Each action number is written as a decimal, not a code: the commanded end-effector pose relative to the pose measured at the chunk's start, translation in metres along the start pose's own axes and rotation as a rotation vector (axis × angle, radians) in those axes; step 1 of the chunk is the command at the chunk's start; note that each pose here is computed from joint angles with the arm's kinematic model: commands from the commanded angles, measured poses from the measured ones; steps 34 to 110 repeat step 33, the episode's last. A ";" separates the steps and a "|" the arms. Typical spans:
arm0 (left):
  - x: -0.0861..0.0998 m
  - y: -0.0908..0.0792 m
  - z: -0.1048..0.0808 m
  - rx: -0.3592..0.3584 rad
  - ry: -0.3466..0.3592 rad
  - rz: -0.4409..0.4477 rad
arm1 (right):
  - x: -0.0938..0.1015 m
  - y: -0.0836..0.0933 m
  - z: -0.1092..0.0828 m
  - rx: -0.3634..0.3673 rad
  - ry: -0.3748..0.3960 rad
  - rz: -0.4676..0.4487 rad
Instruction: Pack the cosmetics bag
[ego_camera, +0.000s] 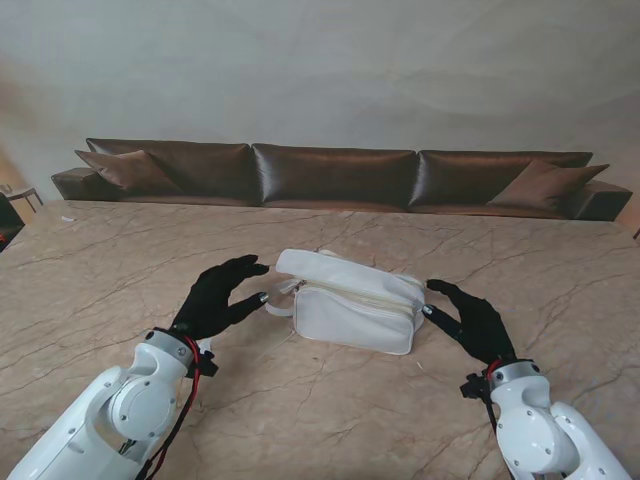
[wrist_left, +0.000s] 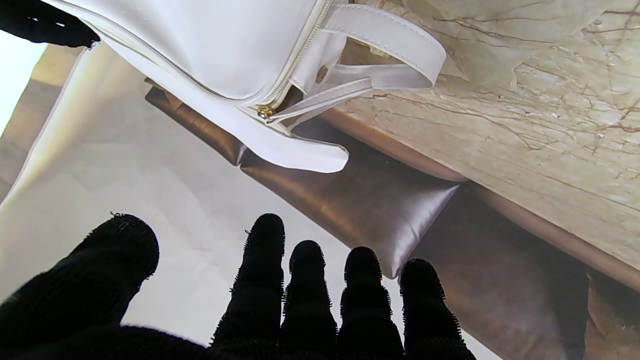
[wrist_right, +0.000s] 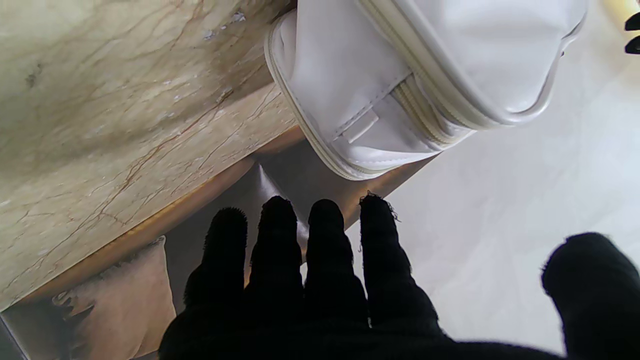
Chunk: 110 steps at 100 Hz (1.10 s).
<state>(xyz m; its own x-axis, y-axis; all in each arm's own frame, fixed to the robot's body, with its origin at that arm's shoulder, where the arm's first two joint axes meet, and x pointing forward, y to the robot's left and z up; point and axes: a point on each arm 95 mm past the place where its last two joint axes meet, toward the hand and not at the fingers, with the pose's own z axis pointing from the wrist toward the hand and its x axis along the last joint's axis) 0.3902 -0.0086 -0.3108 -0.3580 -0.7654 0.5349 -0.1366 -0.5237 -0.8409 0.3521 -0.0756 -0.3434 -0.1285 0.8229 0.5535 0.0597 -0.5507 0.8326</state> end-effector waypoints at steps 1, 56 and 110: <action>0.002 0.002 0.000 -0.001 -0.001 -0.007 | 0.003 -0.003 0.001 0.002 0.012 0.008; 0.002 0.003 -0.002 -0.002 -0.009 -0.006 | 0.007 -0.006 0.005 0.021 0.036 0.013; 0.002 0.003 -0.002 -0.002 -0.009 -0.006 | 0.007 -0.006 0.005 0.021 0.036 0.013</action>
